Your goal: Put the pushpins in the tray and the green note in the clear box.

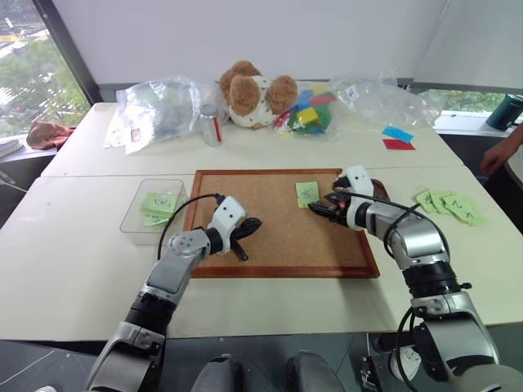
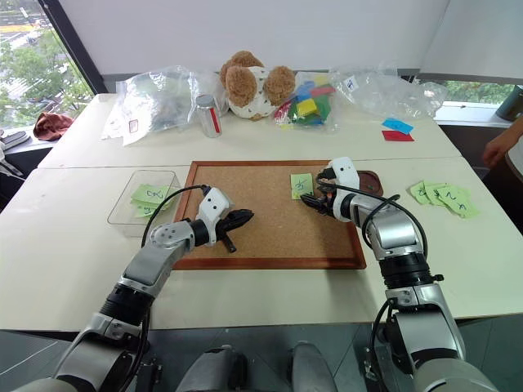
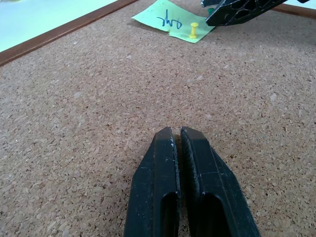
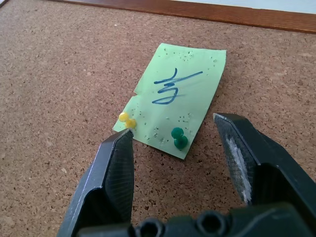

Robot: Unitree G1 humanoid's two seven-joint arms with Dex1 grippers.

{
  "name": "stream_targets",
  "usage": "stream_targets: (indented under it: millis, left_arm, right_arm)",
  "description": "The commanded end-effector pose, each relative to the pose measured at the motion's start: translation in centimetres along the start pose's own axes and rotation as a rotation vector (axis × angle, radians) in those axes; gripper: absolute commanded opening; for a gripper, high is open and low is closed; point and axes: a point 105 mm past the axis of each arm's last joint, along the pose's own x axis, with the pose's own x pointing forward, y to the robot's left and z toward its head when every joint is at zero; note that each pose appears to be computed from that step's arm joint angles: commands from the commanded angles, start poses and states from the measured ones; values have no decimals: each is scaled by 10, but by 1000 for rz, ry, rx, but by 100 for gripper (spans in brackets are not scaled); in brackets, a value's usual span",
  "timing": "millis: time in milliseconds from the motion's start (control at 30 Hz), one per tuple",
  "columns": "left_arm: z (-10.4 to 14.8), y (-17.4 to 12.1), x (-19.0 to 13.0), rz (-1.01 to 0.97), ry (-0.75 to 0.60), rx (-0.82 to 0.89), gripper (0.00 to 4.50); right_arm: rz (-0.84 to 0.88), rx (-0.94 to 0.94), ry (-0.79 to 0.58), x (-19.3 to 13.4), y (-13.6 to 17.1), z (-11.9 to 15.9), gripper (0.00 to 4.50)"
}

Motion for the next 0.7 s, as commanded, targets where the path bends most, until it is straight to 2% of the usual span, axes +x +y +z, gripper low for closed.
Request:
stream_targets:
  millis: [33, 133, 333, 500, 700]
  left_arm:
    - [-24, -4, -3, -3, 82, -23, 22]
    - [-24, -4, -3, -3, 83, -23, 22]
    - [-26, -5, -3, -12, 92, -25, 22]
    - [-29, -5, -3, -8, 105, -28, 22]
    - [-33, -7, -3, -17, 117, -32, 22]
  right_arm:
    - [-2, -18, -49, -1, 0, 14, 154]
    - [-3, -16, -54, -2, -1, 15, 5]
    - [-5, -28, -82, -9, -1, 29, 2]
    - [-11, -43, -136, -22, -1, 52, 2]
    - [-80, -37, -195, -39, -16, 76, 2]
